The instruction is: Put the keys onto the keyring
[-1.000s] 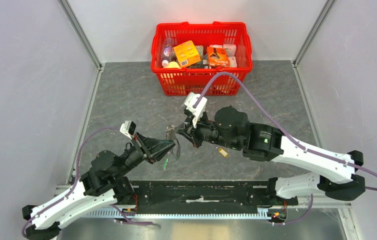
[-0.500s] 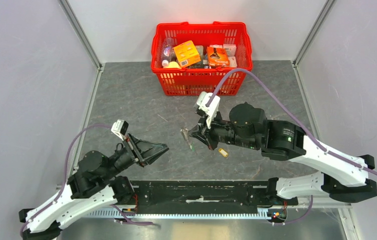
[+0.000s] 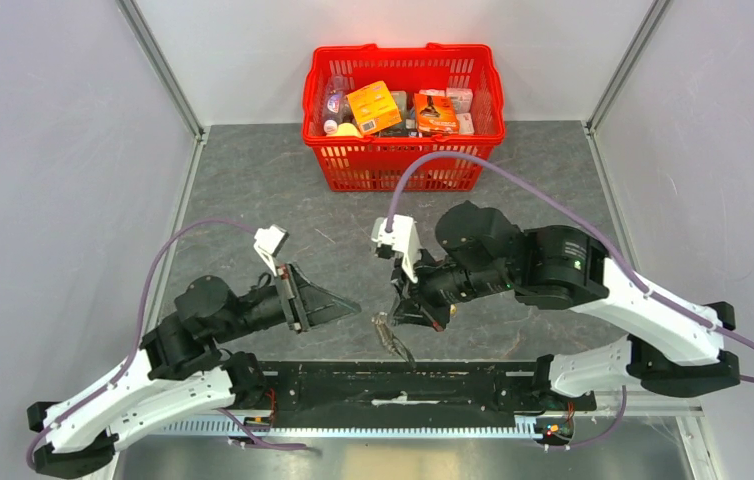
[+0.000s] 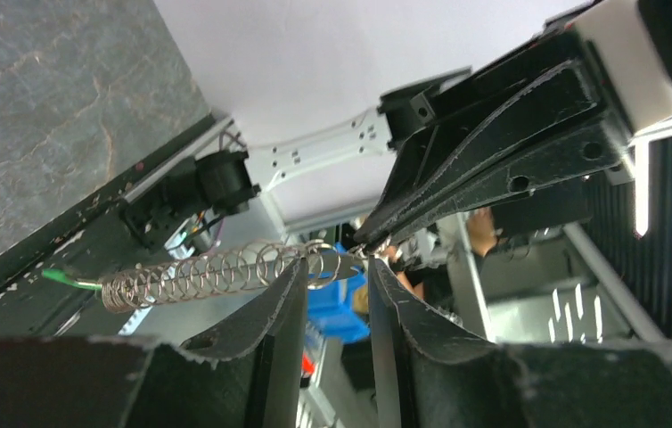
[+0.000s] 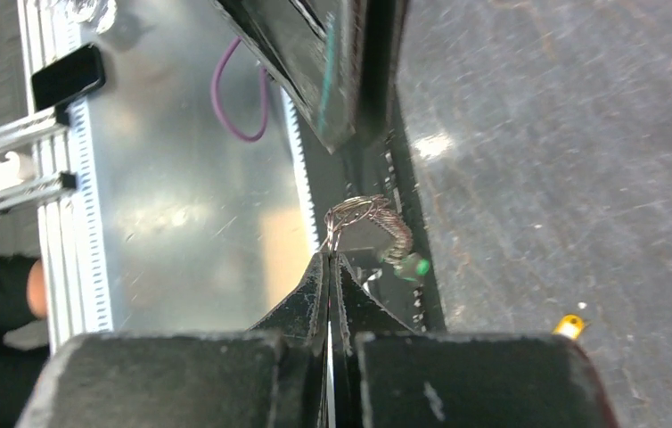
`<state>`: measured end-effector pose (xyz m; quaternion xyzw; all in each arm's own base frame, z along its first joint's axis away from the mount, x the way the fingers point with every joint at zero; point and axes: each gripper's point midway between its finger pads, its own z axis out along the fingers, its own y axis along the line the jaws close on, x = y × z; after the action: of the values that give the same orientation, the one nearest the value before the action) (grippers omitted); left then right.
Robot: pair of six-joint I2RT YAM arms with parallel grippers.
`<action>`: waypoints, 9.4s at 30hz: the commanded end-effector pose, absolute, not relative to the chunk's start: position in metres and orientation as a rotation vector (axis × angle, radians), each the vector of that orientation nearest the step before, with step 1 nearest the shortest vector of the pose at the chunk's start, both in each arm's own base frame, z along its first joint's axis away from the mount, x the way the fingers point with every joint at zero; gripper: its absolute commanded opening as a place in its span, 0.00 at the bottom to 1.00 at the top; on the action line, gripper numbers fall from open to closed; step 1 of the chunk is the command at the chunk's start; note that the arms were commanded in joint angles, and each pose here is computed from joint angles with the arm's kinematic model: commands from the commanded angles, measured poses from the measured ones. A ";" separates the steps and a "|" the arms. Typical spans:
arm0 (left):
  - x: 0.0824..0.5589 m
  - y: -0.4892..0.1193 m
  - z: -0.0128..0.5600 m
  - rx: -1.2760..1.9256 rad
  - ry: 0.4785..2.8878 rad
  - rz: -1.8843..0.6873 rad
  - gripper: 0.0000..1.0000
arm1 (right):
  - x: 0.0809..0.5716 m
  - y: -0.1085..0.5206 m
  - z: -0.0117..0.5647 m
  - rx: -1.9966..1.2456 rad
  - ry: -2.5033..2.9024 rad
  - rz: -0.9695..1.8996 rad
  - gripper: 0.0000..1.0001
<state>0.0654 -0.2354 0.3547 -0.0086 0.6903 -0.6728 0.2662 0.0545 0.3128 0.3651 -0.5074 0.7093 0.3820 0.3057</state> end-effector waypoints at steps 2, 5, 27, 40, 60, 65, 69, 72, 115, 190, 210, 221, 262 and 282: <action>0.037 -0.247 0.377 0.364 1.751 -1.857 0.38 | 0.024 0.311 0.375 -1.461 1.902 1.167 0.00; 0.029 -0.243 0.387 0.438 1.679 -1.869 0.38 | 0.017 0.311 0.375 -1.483 1.911 1.206 0.00; 0.001 -0.229 0.398 0.667 1.521 -1.884 0.39 | 0.009 0.354 0.400 -1.481 1.885 1.433 0.00; 0.000 -0.229 0.395 0.684 1.521 -1.884 0.37 | 0.020 0.367 0.408 -1.434 1.886 1.439 0.00; 0.009 -0.228 0.393 0.634 1.502 -1.846 0.02 | 0.020 0.355 0.414 -1.381 1.827 1.450 0.40; 0.014 -0.227 0.392 0.596 1.457 -1.835 0.02 | 0.022 0.336 0.421 -1.283 1.746 1.442 0.58; 0.018 -0.224 0.399 0.551 1.382 -1.849 0.02 | 0.029 0.331 0.425 -1.189 1.719 1.440 0.60; 0.020 -0.220 0.403 0.486 1.311 -1.887 0.02 | 0.032 0.334 0.424 -1.128 1.699 1.464 0.59; 0.050 -0.182 0.404 0.171 1.093 -1.830 0.02 | 0.056 0.398 0.406 -0.885 1.609 1.597 0.34; 0.052 -0.173 0.414 0.113 1.041 -1.848 0.02 | 0.056 0.380 0.419 -0.762 1.560 1.603 0.50; 0.051 -0.174 0.415 0.110 1.035 -1.869 0.02 | 0.055 0.396 0.427 -0.755 1.534 1.659 0.50; 0.054 -0.174 0.412 0.095 1.037 -1.861 0.02 | 0.053 0.396 0.434 -0.751 1.517 1.682 0.49; 0.054 -0.179 0.402 0.107 1.125 -1.845 0.05 | 0.058 0.399 0.428 -0.795 1.626 1.587 0.00; 0.017 -0.172 0.405 0.411 1.377 -1.725 0.49 | 0.006 0.366 0.405 -1.232 1.862 1.568 0.00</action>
<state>0.0216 -0.1587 0.4198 0.1163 0.5180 -0.7181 0.4500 0.0279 0.3676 0.4166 -0.3962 0.6748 0.5618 0.2683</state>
